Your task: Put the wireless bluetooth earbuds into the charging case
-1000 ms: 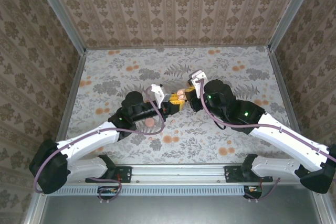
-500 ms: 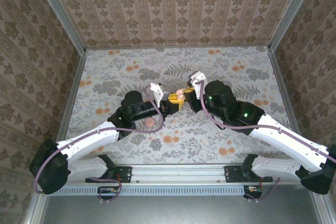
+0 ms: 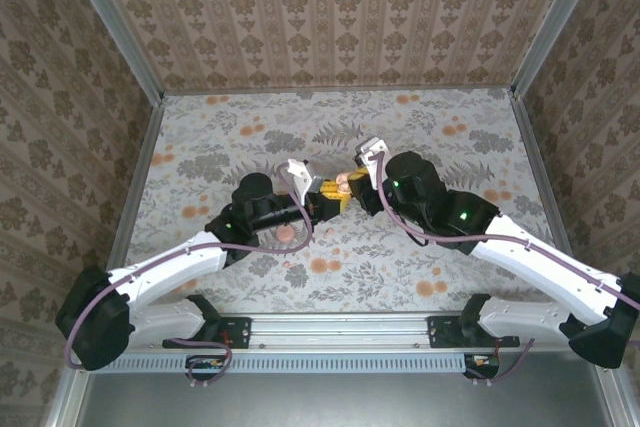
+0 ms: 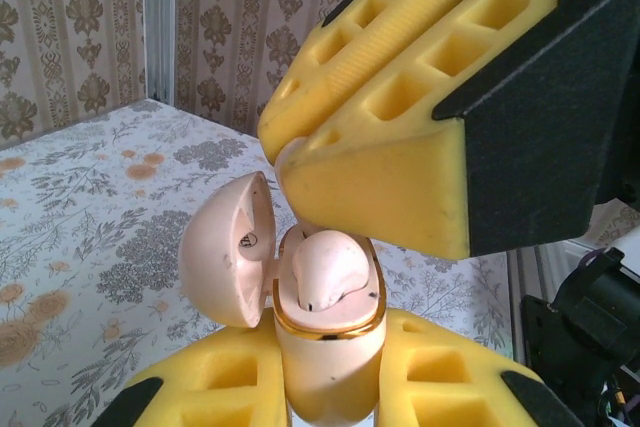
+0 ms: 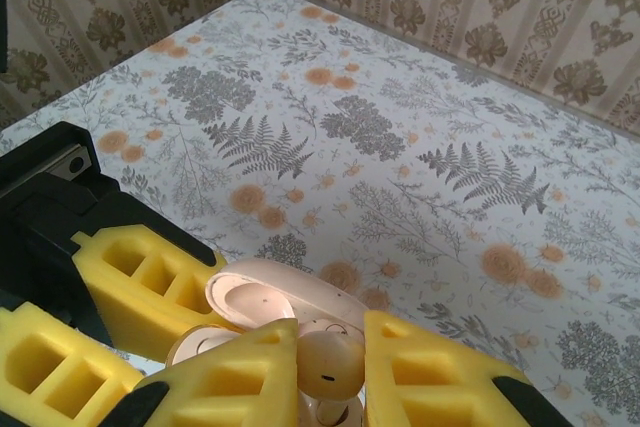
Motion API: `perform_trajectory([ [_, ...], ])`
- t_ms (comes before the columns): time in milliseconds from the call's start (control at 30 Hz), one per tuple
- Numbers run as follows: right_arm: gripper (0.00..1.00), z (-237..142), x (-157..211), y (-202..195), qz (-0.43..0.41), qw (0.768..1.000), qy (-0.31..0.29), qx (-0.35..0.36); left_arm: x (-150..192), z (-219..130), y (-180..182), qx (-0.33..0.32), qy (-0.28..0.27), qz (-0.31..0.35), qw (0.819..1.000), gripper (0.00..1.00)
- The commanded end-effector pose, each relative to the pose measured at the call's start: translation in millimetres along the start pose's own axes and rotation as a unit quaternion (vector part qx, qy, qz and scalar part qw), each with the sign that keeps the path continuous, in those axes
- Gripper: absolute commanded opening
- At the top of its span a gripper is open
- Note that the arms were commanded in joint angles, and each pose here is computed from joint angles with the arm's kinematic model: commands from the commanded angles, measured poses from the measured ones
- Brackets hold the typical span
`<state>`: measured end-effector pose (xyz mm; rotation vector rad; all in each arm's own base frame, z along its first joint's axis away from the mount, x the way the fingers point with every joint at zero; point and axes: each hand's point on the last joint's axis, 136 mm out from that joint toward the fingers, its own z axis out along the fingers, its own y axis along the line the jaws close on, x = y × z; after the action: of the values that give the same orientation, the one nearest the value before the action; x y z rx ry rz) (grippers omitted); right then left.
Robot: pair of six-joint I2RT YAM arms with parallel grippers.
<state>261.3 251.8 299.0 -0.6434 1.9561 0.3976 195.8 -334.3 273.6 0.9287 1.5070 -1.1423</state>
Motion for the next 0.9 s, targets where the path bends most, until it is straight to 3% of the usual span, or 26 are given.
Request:
perform_trajectory([
  [0,0.18,2,34,26,0.008,0.995,0.075,-0.063,-54,-8,-6,0.003,-0.088,0.040,0.995,0.00],
  [867,0.36,-17,6,20,0.046,0.996,0.061,-0.049,-52,-10,-6,-0.002,-0.087,0.039,0.995,0.00],
])
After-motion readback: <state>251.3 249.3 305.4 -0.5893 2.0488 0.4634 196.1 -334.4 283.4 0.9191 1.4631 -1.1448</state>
